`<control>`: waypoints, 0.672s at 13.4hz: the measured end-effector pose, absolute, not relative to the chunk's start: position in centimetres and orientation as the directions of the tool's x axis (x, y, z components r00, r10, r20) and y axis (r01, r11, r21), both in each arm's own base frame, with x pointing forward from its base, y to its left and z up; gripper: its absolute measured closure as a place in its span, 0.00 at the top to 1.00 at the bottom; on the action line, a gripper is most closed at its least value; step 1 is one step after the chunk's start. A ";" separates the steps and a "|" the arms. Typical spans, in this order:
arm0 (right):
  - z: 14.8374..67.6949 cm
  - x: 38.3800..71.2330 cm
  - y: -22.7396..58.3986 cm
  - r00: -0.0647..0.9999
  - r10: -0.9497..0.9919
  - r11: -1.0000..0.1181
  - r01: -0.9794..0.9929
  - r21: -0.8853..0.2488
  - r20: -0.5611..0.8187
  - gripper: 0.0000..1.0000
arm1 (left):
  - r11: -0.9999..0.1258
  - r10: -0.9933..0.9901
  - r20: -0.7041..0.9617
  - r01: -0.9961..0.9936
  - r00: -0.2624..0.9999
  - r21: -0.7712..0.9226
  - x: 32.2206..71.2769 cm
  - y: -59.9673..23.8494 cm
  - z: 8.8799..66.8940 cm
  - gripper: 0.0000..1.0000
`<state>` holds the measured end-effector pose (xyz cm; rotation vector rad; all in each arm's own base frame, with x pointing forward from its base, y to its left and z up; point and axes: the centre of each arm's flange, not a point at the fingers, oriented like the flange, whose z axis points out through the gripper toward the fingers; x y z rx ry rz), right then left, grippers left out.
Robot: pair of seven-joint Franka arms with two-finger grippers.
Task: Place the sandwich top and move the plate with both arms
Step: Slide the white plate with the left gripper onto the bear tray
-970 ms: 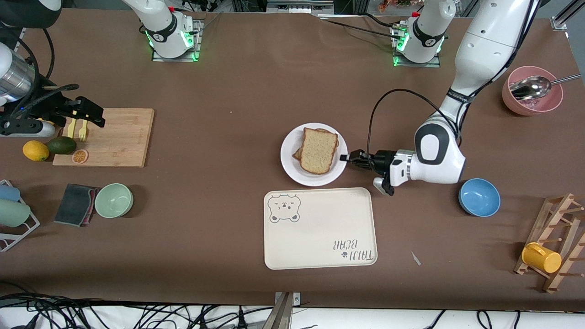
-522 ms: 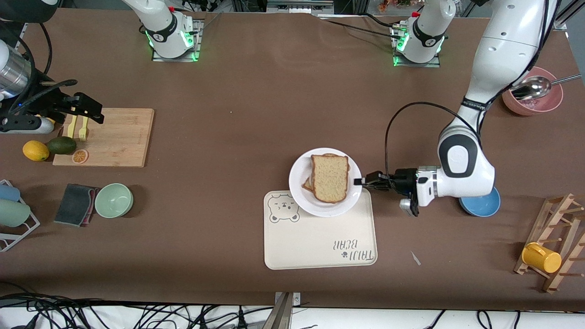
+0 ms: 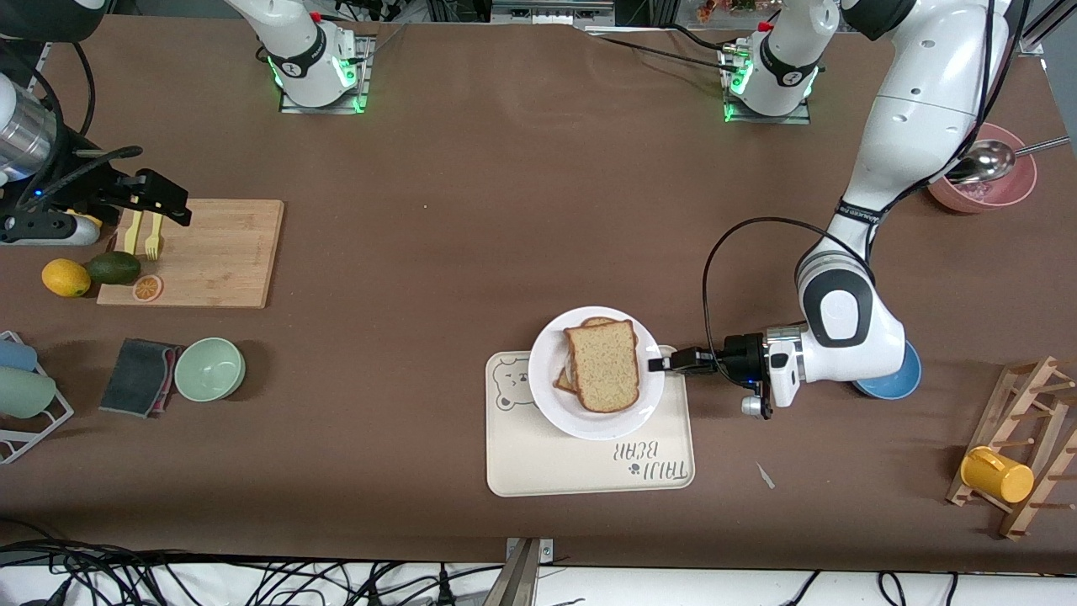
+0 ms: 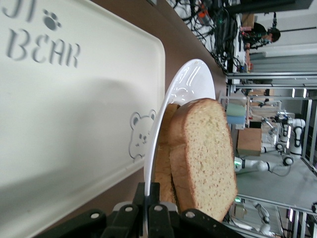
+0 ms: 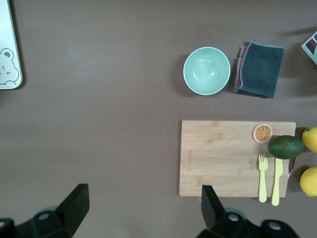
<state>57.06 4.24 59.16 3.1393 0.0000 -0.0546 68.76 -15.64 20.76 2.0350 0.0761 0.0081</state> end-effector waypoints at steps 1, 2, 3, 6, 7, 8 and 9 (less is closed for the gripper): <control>59.2 57.1 4.2 0.999 0.000 -1.000 0.000 0.002 -0.035 1.00 | -0.470 0.091 -0.021 0.061 0.996 0.880 69.0 -15.3 19.9 0.05; 59.2 57.1 4.3 0.999 0.000 -1.000 0.000 0.002 -0.034 1.00 | -0.495 0.123 -0.014 0.073 0.992 0.866 69.1 -15.1 18.9 0.05; 59.5 57.1 4.3 1.000 0.000 -1.000 0.000 0.001 -0.028 1.00 | -0.514 0.147 -0.010 0.086 0.989 0.853 69.2 -15.1 18.0 0.05; 60.7 57.2 4.2 1.000 0.001 -1.000 0.001 -0.001 -0.003 1.00 | -0.505 0.200 -0.026 0.125 0.979 0.854 69.9 -15.4 16.4 0.05; 60.9 57.1 4.2 1.000 0.001 -1.000 0.001 0.000 -0.004 1.00 | -0.495 0.211 -0.032 0.135 0.977 0.858 70.2 -15.3 15.8 0.05; 60.9 57.1 4.2 1.000 0.001 -1.000 0.001 0.000 -0.009 1.00 | -0.492 0.216 -0.037 0.141 0.976 0.859 70.4 -15.3 15.2 0.05; 60.8 57.0 4.2 1.000 0.001 -1.000 0.001 0.000 -0.014 1.00 | -0.485 0.223 -0.045 0.151 0.974 0.861 70.5 -15.3 14.7 0.05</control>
